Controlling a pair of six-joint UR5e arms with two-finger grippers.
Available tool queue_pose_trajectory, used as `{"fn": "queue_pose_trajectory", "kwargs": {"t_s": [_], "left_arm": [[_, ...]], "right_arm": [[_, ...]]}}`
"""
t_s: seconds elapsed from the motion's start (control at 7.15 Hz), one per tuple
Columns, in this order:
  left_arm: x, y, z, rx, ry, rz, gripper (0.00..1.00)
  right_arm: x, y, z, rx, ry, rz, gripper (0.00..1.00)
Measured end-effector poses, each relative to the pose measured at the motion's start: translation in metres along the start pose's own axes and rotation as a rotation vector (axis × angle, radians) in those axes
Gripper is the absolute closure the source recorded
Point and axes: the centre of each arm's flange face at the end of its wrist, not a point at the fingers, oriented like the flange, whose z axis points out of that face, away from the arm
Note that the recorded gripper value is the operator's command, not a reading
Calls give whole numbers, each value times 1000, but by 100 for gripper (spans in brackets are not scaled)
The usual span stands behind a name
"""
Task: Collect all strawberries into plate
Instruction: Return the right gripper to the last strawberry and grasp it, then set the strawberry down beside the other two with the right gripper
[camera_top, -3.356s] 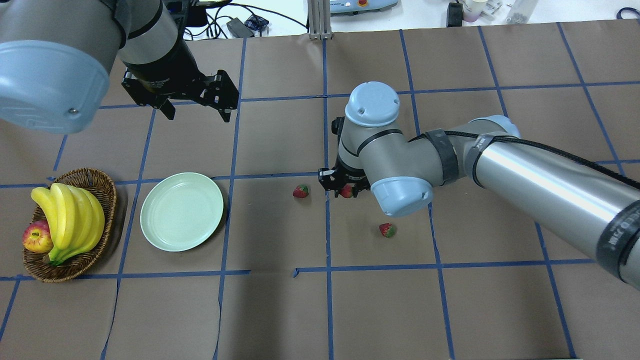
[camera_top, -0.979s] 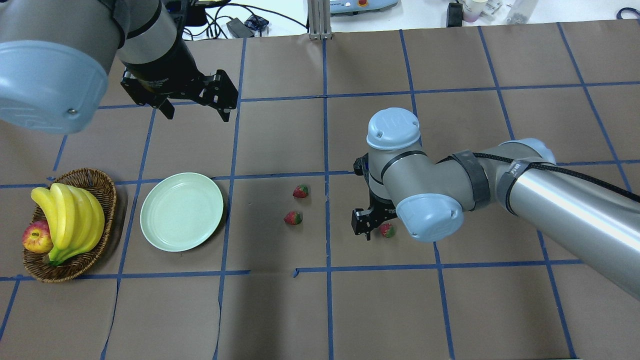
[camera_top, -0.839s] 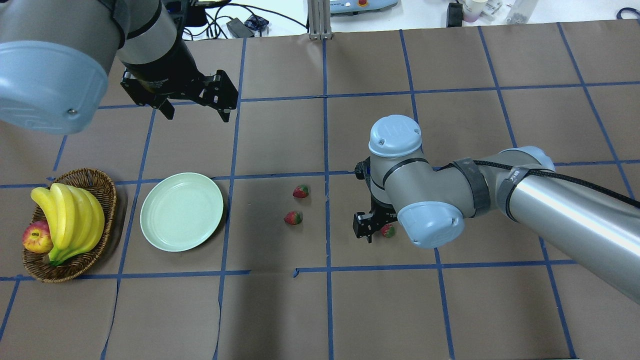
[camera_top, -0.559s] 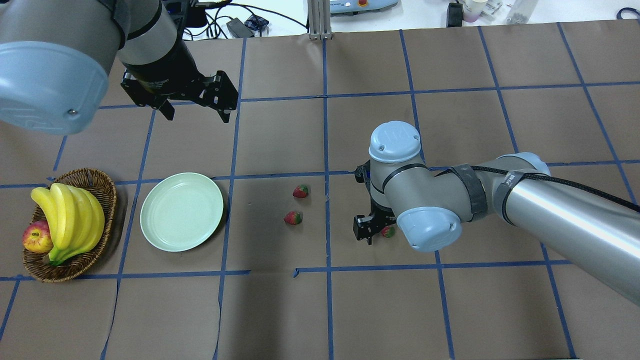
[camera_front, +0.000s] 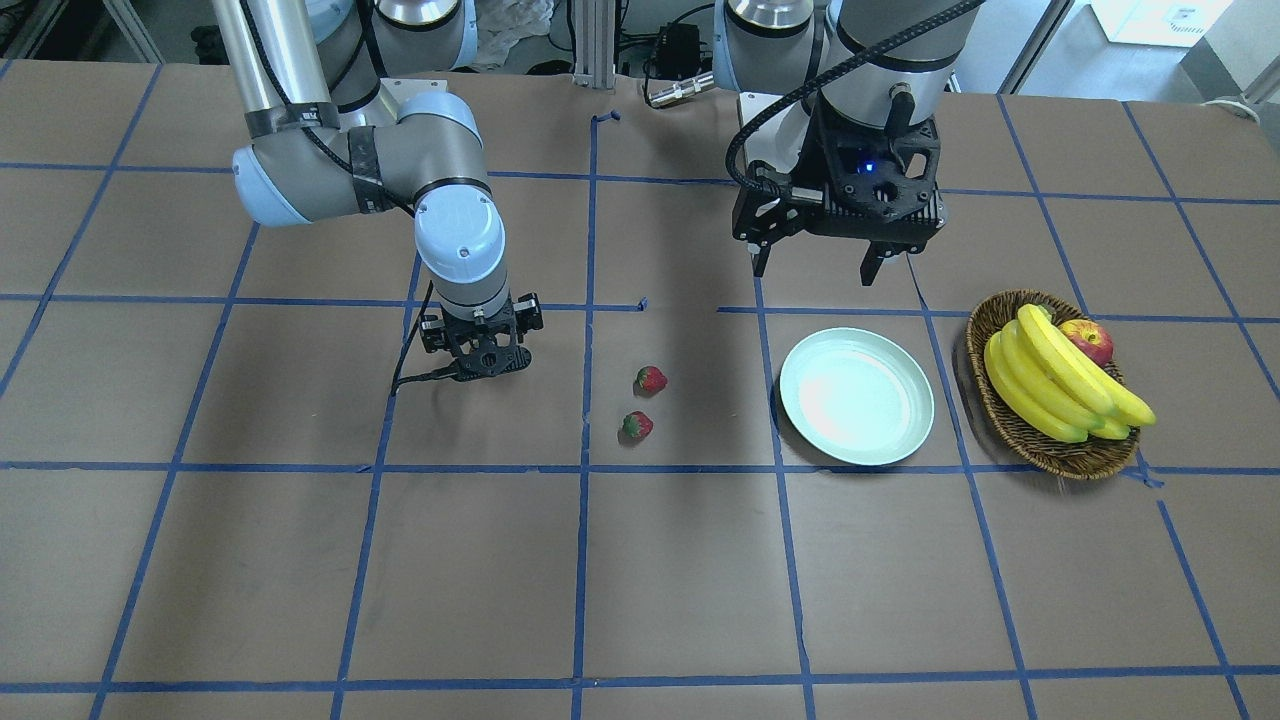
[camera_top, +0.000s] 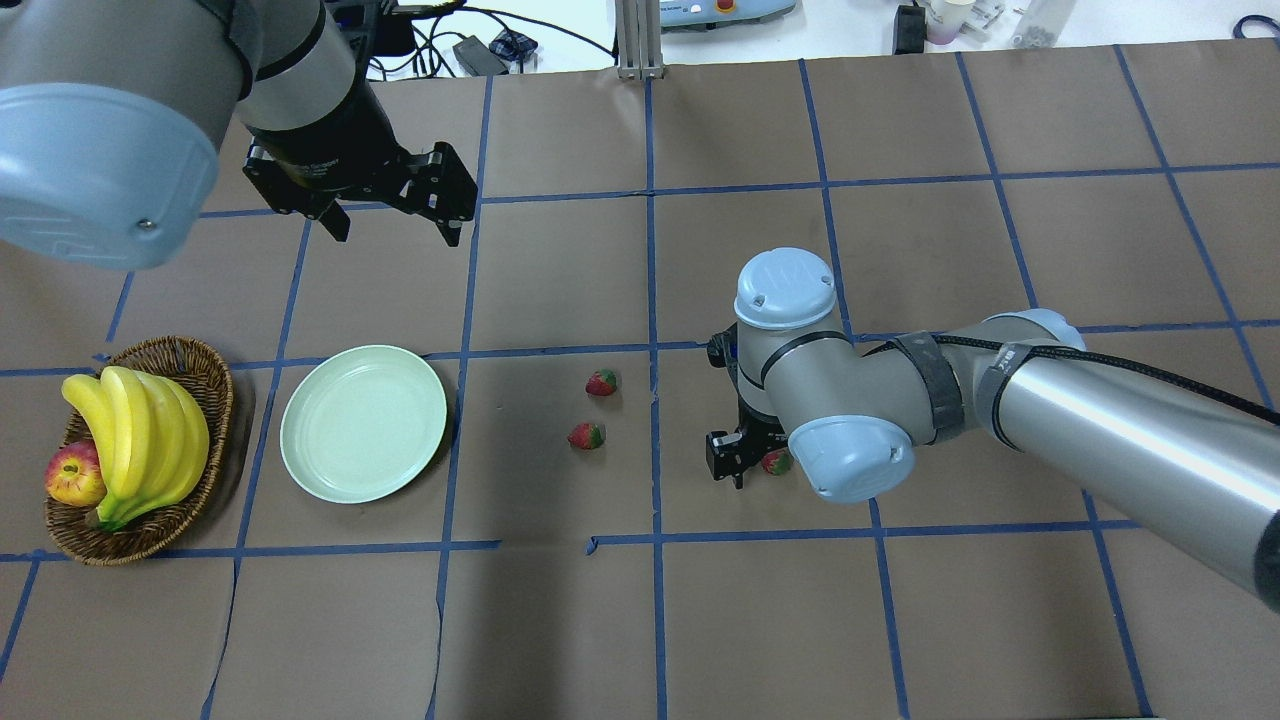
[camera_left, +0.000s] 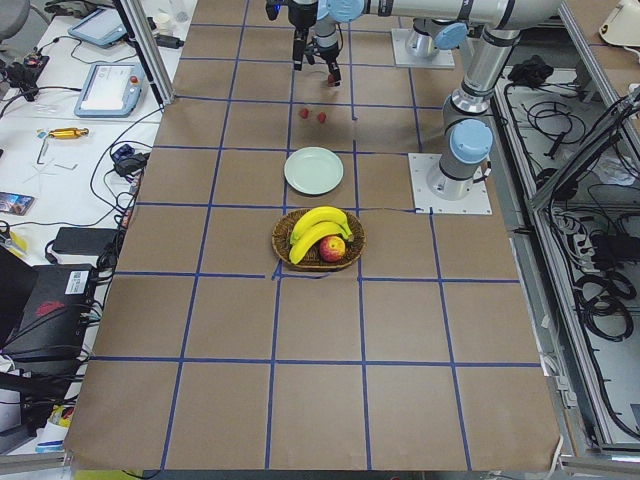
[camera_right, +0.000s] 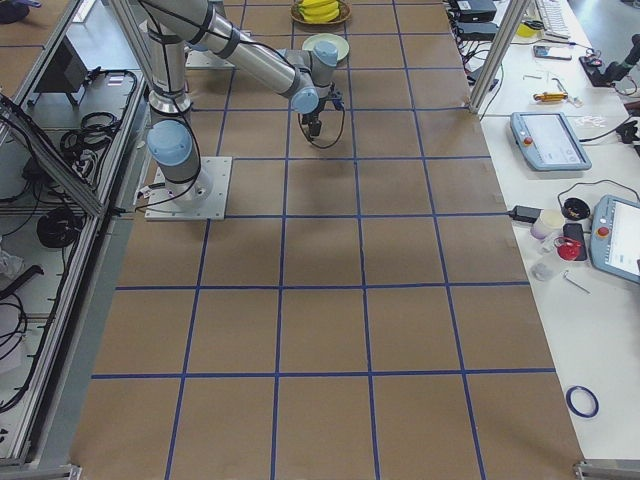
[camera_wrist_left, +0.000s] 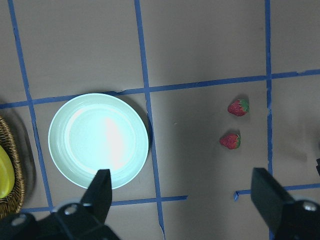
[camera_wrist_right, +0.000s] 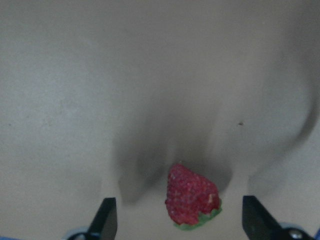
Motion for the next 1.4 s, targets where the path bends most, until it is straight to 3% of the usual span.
{"fn": "queue_pose_trajectory", "kwargs": {"t_s": [0.14, 0.28, 0.56, 0.84, 1.12, 1.4], "left_arm": [[0, 0, 0, 0, -1, 0, 0], [0, 0, -1, 0, -1, 0, 0], [0, 1, -1, 1, -1, 0, 0], [0, 1, -1, 1, 0, -1, 0], [0, 1, -1, 1, 0, -2, 0], [0, 1, -1, 1, 0, -1, 0]], "right_arm": [[0, -2, 0, 4, 3, -1, 61], [0, -3, -1, 8, 6, -2, 79], [0, -9, -1, 33, 6, -2, 100], [-3, -19, -16, 84, -21, 19, 99], [-33, -32, -47, 146, -125, 103, 99], [-89, -37, -47, 139, -207, 121, 93]]}}
